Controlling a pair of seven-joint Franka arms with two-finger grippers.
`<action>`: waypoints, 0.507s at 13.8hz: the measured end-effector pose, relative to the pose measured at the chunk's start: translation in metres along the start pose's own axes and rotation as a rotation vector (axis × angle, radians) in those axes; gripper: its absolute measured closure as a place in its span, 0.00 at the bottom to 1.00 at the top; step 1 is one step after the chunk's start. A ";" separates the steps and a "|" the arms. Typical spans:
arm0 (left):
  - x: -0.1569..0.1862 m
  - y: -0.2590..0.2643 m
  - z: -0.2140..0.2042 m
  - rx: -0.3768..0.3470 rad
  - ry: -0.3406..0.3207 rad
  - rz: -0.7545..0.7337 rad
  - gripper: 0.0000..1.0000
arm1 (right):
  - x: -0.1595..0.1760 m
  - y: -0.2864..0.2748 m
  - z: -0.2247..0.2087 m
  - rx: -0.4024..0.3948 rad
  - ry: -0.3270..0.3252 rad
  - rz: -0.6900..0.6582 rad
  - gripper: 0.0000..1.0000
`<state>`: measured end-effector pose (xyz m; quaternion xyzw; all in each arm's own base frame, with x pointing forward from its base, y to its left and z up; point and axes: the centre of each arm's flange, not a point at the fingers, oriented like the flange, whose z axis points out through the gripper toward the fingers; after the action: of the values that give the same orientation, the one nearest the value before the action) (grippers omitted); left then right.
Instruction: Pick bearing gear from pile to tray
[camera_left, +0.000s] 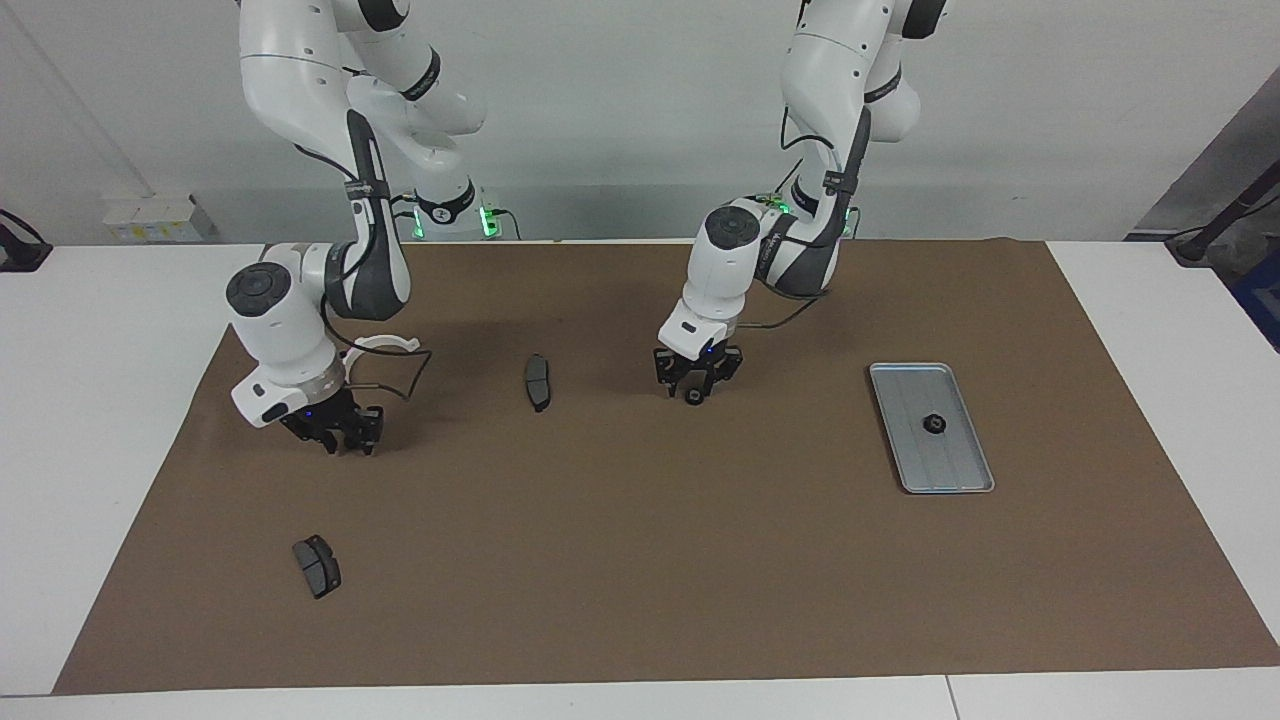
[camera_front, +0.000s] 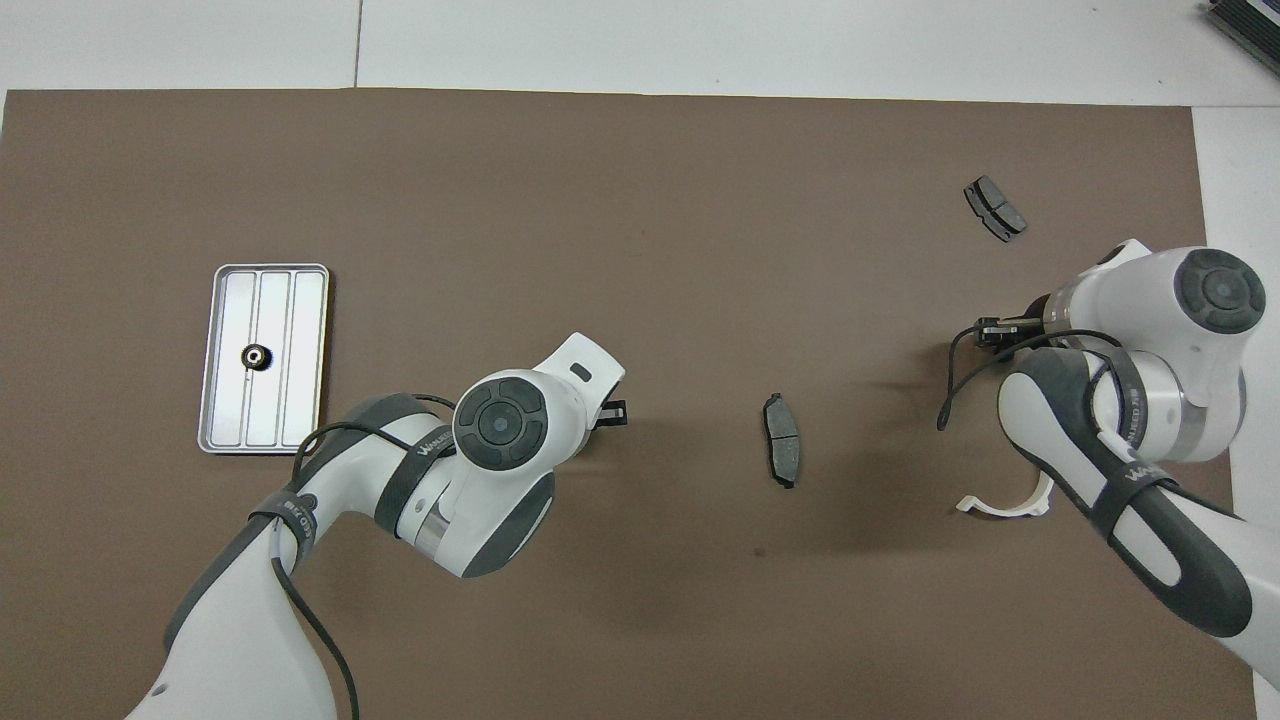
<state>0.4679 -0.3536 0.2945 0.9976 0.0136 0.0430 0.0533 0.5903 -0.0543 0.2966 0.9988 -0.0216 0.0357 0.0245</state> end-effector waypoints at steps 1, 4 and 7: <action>0.000 0.000 0.002 -0.003 0.003 0.000 0.40 | 0.000 0.000 0.000 0.000 -0.002 0.000 0.71; 0.001 -0.001 0.001 -0.003 0.005 0.000 0.44 | -0.002 0.000 0.000 0.002 -0.015 0.002 0.86; 0.003 -0.003 0.000 -0.002 0.008 -0.003 0.61 | -0.001 -0.001 -0.008 0.021 -0.024 0.025 0.92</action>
<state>0.4707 -0.3502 0.2942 0.9973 0.0154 0.0468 0.0543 0.5888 -0.0532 0.3049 0.9990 -0.0340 0.0241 0.0133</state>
